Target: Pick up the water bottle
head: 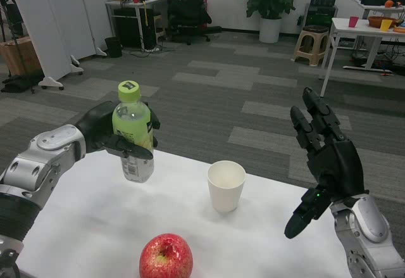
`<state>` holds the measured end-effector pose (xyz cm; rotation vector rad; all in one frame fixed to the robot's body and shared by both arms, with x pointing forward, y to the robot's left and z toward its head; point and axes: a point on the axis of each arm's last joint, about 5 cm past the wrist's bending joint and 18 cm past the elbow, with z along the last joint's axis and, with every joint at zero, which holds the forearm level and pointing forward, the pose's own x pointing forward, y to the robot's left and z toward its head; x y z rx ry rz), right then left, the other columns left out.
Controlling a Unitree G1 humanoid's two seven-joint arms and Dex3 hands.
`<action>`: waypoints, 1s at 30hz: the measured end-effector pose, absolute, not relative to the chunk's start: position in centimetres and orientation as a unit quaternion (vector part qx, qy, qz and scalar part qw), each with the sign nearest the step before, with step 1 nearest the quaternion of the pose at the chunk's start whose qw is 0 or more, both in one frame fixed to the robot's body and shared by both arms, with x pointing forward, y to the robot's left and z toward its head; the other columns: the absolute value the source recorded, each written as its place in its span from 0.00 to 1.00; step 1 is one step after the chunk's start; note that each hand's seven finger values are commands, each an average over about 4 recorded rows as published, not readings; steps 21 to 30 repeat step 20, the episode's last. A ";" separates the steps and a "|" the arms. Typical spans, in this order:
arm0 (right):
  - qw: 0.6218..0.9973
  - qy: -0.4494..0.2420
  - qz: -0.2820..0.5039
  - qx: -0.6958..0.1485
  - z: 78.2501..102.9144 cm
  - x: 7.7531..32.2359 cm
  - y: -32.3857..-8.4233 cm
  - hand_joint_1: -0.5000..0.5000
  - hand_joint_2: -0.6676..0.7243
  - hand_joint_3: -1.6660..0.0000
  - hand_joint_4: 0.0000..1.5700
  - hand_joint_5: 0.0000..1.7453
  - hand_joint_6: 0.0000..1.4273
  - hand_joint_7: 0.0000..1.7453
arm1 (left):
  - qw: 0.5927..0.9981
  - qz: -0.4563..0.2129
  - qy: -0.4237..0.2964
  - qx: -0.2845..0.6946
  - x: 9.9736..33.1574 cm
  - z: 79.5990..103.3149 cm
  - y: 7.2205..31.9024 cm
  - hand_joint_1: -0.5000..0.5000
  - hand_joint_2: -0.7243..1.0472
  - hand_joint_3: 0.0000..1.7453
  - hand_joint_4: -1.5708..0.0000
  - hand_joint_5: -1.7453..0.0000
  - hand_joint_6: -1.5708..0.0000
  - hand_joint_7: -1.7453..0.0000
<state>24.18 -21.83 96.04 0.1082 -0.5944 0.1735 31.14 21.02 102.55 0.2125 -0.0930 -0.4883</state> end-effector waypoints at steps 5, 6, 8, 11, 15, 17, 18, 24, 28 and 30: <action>0.951 -0.292 0.090 0.055 96.0 24.2 -21.7 0.03 0.95 1.00 0.00 0.00 0.00 0.00 | 0.964 -0.246 -0.056 0.089 30.7 102.4 20.9 0.53 0.79 0.00 0.00 0.00 0.12 0.16; 0.950 -0.292 0.091 0.055 96.0 24.2 -21.6 0.04 0.95 1.00 0.00 0.00 0.00 0.00 | 0.964 -0.247 -0.055 0.080 30.6 102.2 20.9 0.54 0.78 0.00 0.00 0.00 0.12 0.16; 0.950 -0.292 0.092 0.055 96.0 24.2 -21.6 0.04 0.95 1.00 0.00 0.00 0.00 0.00 | 0.965 -0.253 -0.052 0.054 30.4 101.8 21.0 0.56 0.76 0.00 0.00 0.00 0.12 0.16; 0.950 -0.292 0.094 0.056 96.1 24.2 -21.5 0.03 0.95 1.00 0.00 0.00 0.00 0.00 | 0.964 -0.260 -0.049 0.029 30.3 101.3 20.9 0.56 0.78 0.03 0.00 0.00 0.12 0.16; 0.950 -0.292 0.096 0.056 96.0 24.2 -21.4 0.03 0.95 1.00 0.00 0.00 0.00 0.00 | 0.964 -0.261 -0.046 0.024 30.2 101.0 20.8 0.56 0.79 0.04 0.00 0.00 0.12 0.16; 0.950 -0.292 0.096 0.056 96.0 24.2 -21.4 0.04 0.95 1.00 0.00 0.00 0.00 0.00 | 0.964 -0.261 -0.045 0.023 30.2 101.0 20.8 0.56 0.76 0.04 0.00 0.00 0.12 0.16; 0.950 -0.292 0.097 0.056 96.0 24.2 -21.4 0.04 0.95 1.00 0.00 0.00 0.00 0.00 | 0.964 -0.261 -0.045 0.023 30.2 101.0 20.8 0.56 0.75 0.04 0.00 0.00 0.12 0.16; 0.950 -0.291 0.097 0.056 96.0 24.2 -21.4 0.04 0.95 1.00 0.00 0.00 0.00 0.00 | 0.964 -0.261 -0.045 0.023 30.2 101.0 20.8 0.56 0.75 0.03 0.00 0.00 0.12 0.16; 0.950 -0.291 0.097 0.056 96.0 24.2 -21.4 0.04 0.95 1.00 0.00 0.00 0.00 0.00 | 0.964 -0.261 -0.045 0.023 30.2 101.0 20.8 0.56 0.75 0.03 0.00 0.00 0.12 0.16; 0.950 -0.291 0.097 0.056 96.0 24.2 -21.4 0.04 0.95 1.00 0.00 0.00 0.00 0.00 | 0.964 -0.261 -0.045 0.023 30.2 101.0 20.8 0.56 0.75 0.03 0.00 0.00 0.12 0.16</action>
